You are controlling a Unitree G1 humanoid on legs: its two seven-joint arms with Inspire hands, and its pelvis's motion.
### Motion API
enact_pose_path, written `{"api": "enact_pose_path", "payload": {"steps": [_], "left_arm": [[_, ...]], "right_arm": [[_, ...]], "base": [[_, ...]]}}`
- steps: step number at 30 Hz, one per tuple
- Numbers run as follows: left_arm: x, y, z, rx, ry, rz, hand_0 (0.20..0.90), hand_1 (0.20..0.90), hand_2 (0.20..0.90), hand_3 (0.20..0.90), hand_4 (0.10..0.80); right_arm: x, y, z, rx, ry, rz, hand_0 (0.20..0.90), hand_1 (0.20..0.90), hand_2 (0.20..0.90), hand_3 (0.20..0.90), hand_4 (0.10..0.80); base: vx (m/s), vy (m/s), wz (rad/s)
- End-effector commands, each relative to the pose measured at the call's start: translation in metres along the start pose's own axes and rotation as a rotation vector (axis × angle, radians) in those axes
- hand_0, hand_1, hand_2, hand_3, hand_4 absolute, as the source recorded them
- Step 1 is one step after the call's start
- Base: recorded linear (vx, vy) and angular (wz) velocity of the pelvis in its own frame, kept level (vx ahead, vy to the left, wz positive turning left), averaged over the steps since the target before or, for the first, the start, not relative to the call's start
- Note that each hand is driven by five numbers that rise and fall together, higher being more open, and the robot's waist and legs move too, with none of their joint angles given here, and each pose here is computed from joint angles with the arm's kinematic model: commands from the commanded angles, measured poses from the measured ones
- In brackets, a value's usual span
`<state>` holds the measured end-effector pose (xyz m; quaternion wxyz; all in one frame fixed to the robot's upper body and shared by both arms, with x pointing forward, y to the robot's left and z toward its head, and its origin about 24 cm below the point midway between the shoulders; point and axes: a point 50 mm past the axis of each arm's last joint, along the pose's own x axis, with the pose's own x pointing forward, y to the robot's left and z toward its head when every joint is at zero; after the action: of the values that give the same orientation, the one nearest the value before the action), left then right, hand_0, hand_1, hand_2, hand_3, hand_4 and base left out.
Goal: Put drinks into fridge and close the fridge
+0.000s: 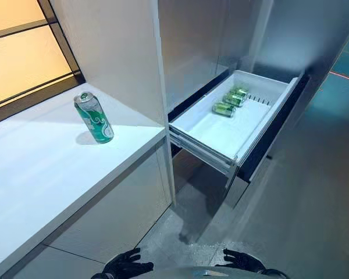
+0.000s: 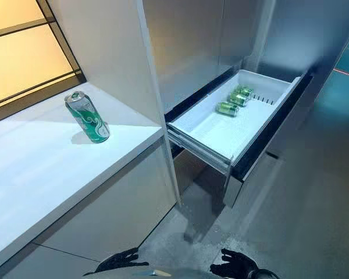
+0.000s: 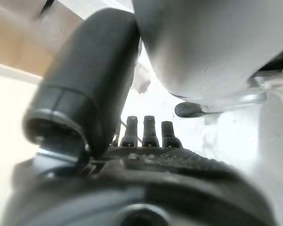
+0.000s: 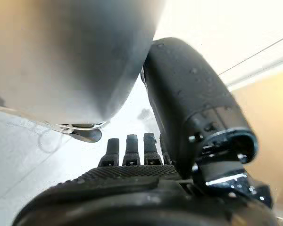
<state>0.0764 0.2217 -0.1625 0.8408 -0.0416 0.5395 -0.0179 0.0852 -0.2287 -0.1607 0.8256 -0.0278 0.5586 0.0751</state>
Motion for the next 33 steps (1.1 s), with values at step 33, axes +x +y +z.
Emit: {"api": "enact_pose_path", "payload": {"steps": [33], "left_arm": [[-0.034, -0.071, 0.172, 0.032, -0.611, -0.965, 0.9, 0.9, 0.9, 0.9, 0.8]], "right_arm": [[-0.003, -0.021, 0.028, -0.103, -0.021, 0.013, 0.9, 0.9, 0.9, 0.9, 0.8]], "base": [[-0.005, 0.004, -0.03]]}}
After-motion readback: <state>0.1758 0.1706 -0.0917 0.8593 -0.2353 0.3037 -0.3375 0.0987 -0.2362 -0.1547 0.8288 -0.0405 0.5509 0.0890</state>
